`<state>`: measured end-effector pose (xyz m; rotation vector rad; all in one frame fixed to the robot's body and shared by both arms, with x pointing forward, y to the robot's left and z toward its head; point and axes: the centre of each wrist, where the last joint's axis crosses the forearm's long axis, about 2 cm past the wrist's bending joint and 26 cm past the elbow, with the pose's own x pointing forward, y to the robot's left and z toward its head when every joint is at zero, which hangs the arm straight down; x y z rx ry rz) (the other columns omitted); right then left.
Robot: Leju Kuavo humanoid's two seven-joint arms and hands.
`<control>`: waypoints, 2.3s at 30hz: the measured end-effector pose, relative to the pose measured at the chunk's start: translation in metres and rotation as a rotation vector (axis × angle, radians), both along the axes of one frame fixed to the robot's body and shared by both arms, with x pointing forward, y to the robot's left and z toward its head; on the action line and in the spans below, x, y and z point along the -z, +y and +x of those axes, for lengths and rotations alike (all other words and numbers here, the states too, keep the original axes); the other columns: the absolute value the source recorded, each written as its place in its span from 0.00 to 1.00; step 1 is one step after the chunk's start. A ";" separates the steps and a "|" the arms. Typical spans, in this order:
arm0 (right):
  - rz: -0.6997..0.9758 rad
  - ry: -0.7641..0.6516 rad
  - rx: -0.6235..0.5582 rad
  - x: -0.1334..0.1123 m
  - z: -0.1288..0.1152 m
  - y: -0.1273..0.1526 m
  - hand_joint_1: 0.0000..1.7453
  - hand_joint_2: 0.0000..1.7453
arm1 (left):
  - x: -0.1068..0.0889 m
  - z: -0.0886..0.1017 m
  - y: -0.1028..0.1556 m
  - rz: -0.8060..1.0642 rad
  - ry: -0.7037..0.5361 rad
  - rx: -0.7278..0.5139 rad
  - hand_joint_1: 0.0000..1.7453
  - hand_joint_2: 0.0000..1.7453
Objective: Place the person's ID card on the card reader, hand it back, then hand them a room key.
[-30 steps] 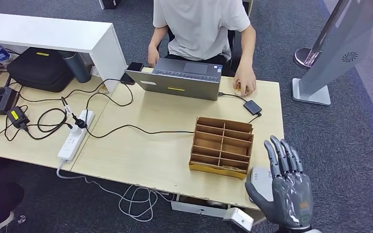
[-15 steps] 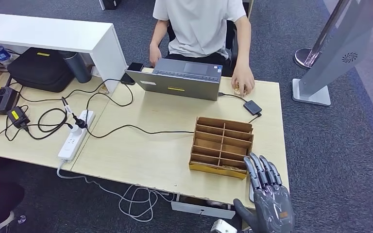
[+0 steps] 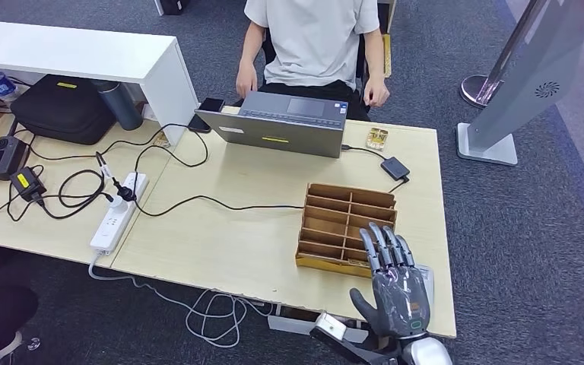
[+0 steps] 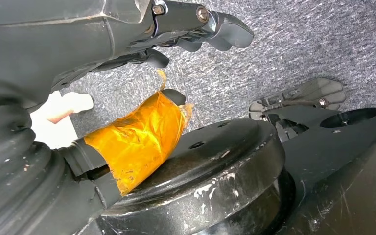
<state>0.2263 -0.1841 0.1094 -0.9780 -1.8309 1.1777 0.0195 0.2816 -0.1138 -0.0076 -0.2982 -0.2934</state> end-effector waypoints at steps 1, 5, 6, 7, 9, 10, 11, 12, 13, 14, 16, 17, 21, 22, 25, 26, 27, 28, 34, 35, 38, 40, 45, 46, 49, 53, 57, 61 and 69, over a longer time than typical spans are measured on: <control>-0.002 0.002 0.000 0.001 0.001 0.001 0.00 1.00 | 0.000 0.000 0.000 0.000 0.000 0.000 0.00 1.00; -0.001 -0.007 0.011 0.004 0.004 0.002 0.00 1.00 | 0.000 0.000 0.000 -0.001 0.006 0.001 0.00 1.00; 0.001 -0.012 0.015 0.005 0.006 0.003 0.00 1.00 | 0.000 0.001 0.000 -0.001 0.008 0.002 0.00 1.00; 0.004 -0.019 0.019 0.006 0.008 0.003 0.00 1.00 | 0.000 0.001 0.000 -0.002 0.009 0.002 0.00 1.00; 0.009 -0.033 0.028 0.010 0.011 0.003 0.00 1.00 | 0.000 0.001 0.001 -0.003 0.009 0.003 0.00 1.00; 0.009 -0.039 0.032 0.012 0.013 0.004 0.00 1.00 | 0.000 0.001 0.001 -0.003 0.009 0.003 0.00 1.00; 0.007 -0.042 0.035 0.014 0.014 0.004 0.00 1.00 | 0.000 0.001 0.001 -0.003 0.009 0.005 0.00 1.00; 0.004 -0.042 0.039 0.017 0.015 0.004 0.00 1.00 | 0.000 0.001 0.001 -0.003 0.009 0.006 0.00 1.00; 0.000 -0.041 0.042 0.019 0.016 0.004 0.00 1.00 | 0.000 0.001 0.001 -0.002 0.009 0.008 0.00 1.00; -0.004 -0.038 0.047 0.021 0.017 0.004 0.00 1.00 | 0.000 0.001 0.002 -0.002 0.009 0.009 0.00 1.00; -0.016 -0.026 0.061 0.026 0.019 0.003 0.00 1.00 | 0.000 0.002 0.002 -0.001 0.009 0.011 0.00 1.00; -0.025 -0.017 0.069 0.030 0.020 0.003 0.00 1.00 | 0.000 0.002 0.002 0.000 0.009 0.012 0.00 1.00; -0.062 0.023 0.093 0.043 0.021 0.001 0.00 1.00 | 0.000 0.002 0.002 -0.001 0.008 0.016 0.00 1.00; -0.067 0.031 0.096 0.045 0.021 0.000 0.00 1.00 | 0.000 0.002 0.002 -0.001 0.008 0.017 0.00 1.00; -0.077 0.056 0.108 0.052 0.021 -0.001 0.00 1.00 | 0.000 0.003 0.003 0.000 0.007 0.022 0.00 1.00; -0.080 0.062 0.111 0.053 0.022 -0.001 0.00 1.00 | 0.000 0.003 0.003 0.001 0.007 0.024 0.00 1.00; -0.082 0.068 0.113 0.055 0.022 -0.001 0.00 1.00 | 0.000 0.003 0.003 0.001 0.007 0.026 0.00 1.00; -0.084 0.073 0.115 0.056 0.022 -0.001 0.00 1.00 | 0.000 0.003 0.003 0.001 0.006 0.028 0.00 1.00; -0.088 0.086 0.121 0.058 0.024 0.001 0.00 1.00 | 0.000 0.003 0.003 0.004 0.005 0.041 0.00 1.00; -0.087 0.086 0.122 0.058 0.025 0.001 0.00 1.00 | 0.000 0.003 0.003 0.004 0.006 0.042 0.00 1.00; -0.084 0.082 0.121 0.056 0.027 0.003 0.00 1.00 | 0.000 0.004 0.003 0.006 0.008 0.045 0.00 1.00; -0.081 0.078 0.119 0.053 0.029 0.005 0.00 1.00 | 0.000 0.004 0.003 0.007 0.010 0.048 0.00 1.00; -0.079 0.063 0.113 0.046 0.035 0.010 0.00 1.00 | 0.000 0.005 0.003 0.009 0.011 0.054 0.00 1.00; -0.079 0.059 0.112 0.045 0.036 0.011 0.00 1.00 | 0.000 0.005 0.004 0.009 0.011 0.055 0.00 1.00; -0.079 0.055 0.111 0.042 0.038 0.012 0.00 1.00 | 0.000 0.005 0.004 0.010 0.011 0.058 0.00 1.00; -0.080 0.060 0.114 0.041 0.038 0.013 0.00 1.00 | 0.000 0.005 0.004 0.011 0.011 0.058 0.00 1.00; -0.080 0.067 0.116 0.042 0.037 0.013 0.00 1.00 | 0.000 0.005 0.004 0.011 0.011 0.056 0.00 1.00; -0.077 0.086 0.122 0.046 0.035 0.012 0.00 1.00 | 0.000 0.005 0.004 0.011 0.011 0.053 0.00 1.00; -0.094 0.119 0.129 0.053 0.033 0.010 0.00 1.00 | 0.000 0.005 0.005 0.011 0.012 0.052 0.00 1.00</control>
